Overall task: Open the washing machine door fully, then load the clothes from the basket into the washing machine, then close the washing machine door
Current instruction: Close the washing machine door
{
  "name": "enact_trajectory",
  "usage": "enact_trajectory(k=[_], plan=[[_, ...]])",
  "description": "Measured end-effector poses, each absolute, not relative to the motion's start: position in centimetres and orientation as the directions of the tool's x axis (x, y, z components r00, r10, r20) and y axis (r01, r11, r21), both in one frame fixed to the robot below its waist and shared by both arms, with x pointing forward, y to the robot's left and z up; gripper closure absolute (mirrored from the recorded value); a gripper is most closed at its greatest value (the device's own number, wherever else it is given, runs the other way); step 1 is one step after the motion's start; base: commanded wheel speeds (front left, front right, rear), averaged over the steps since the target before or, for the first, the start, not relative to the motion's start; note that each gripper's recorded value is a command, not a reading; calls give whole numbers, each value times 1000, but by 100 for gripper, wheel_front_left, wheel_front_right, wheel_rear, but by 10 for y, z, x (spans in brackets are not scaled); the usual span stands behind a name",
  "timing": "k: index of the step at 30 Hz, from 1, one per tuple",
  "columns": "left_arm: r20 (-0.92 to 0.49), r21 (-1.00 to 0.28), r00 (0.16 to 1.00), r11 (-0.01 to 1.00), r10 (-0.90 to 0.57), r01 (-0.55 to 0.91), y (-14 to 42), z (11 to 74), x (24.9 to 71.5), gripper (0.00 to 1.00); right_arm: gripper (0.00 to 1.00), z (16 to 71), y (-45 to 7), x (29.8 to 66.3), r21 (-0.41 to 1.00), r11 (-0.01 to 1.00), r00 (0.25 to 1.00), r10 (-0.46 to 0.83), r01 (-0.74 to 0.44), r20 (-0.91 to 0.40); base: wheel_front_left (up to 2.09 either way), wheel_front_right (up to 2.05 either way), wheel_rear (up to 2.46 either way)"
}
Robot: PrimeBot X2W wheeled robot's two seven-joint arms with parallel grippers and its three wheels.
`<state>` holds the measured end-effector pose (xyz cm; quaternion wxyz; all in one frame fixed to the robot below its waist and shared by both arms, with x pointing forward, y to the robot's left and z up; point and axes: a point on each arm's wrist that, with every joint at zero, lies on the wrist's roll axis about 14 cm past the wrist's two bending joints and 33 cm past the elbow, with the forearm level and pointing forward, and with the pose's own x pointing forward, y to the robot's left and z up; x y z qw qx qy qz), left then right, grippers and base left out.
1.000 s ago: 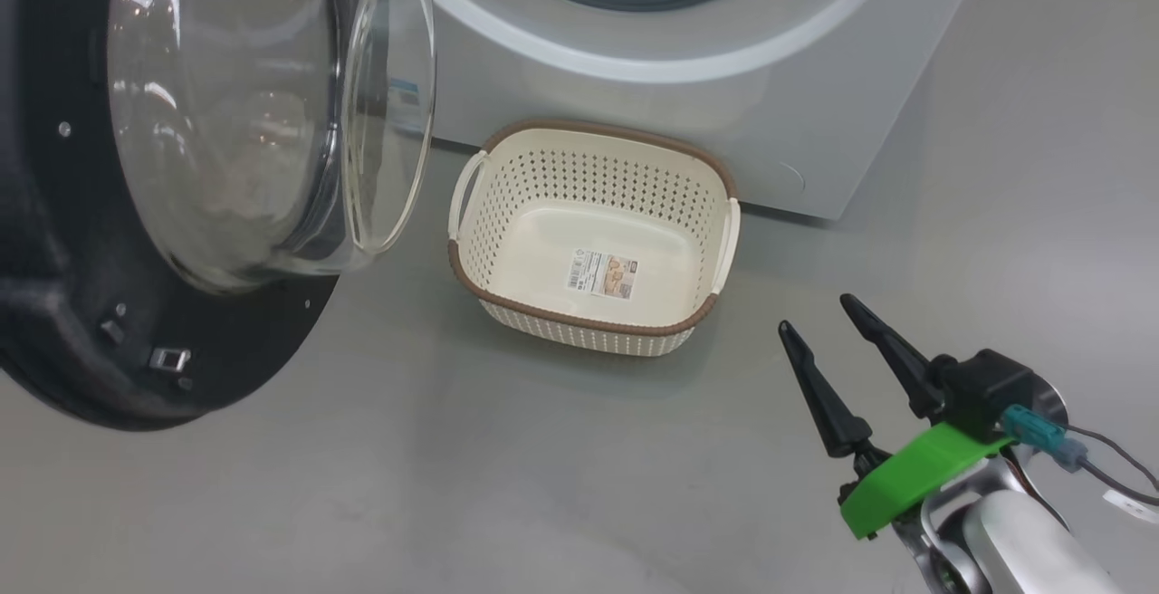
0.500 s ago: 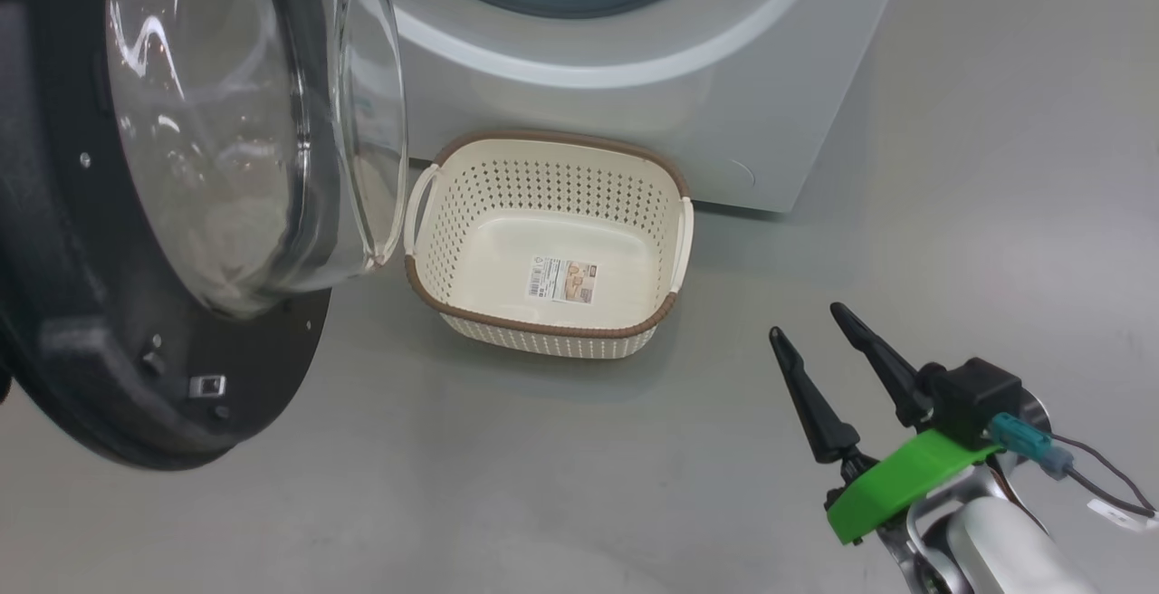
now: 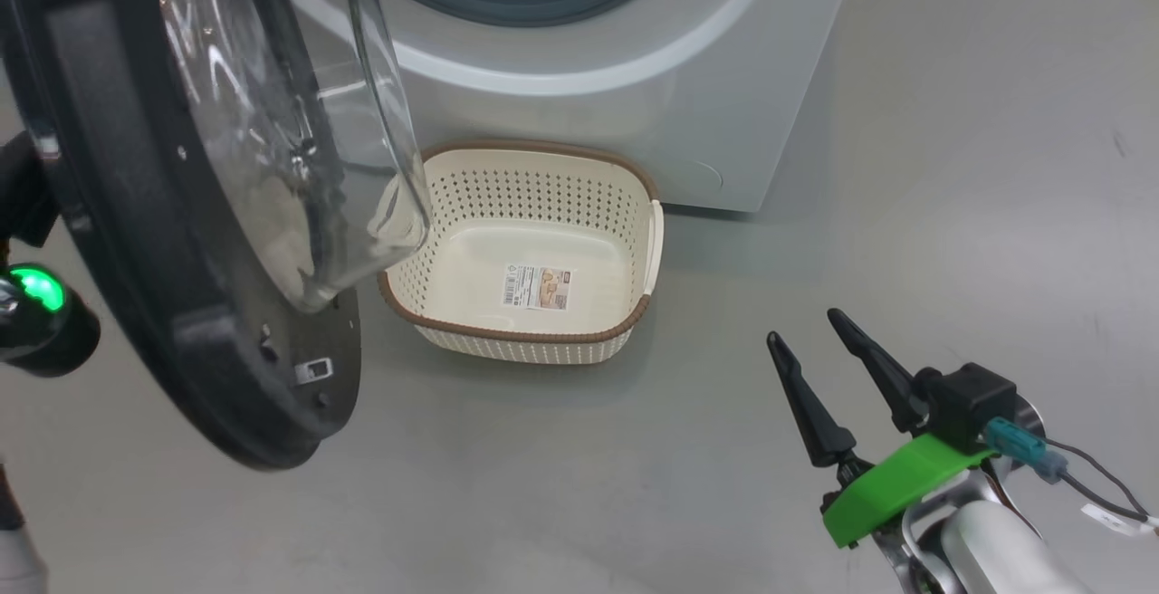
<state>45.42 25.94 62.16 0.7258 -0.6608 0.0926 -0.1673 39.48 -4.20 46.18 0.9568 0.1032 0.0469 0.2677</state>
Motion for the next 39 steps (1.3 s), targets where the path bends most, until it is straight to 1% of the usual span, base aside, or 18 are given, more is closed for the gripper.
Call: enact_trajectory(k=[13,27,39], plan=[[217,-973,890,-21,-401,228,208,632,480,100,0,461,-56,393,228,857,875,482,-462,-40,0,0,0],[273,-961,871,-81,-409,263,166,626,509,100,0,459,-83,391,226,895,913,404,-384,-48,0,0,0],[262,-965,899,-94,-350,244,145,613,531,100,0,461,-101,386,225,917,937,347,-328,-48,0,0,0]])
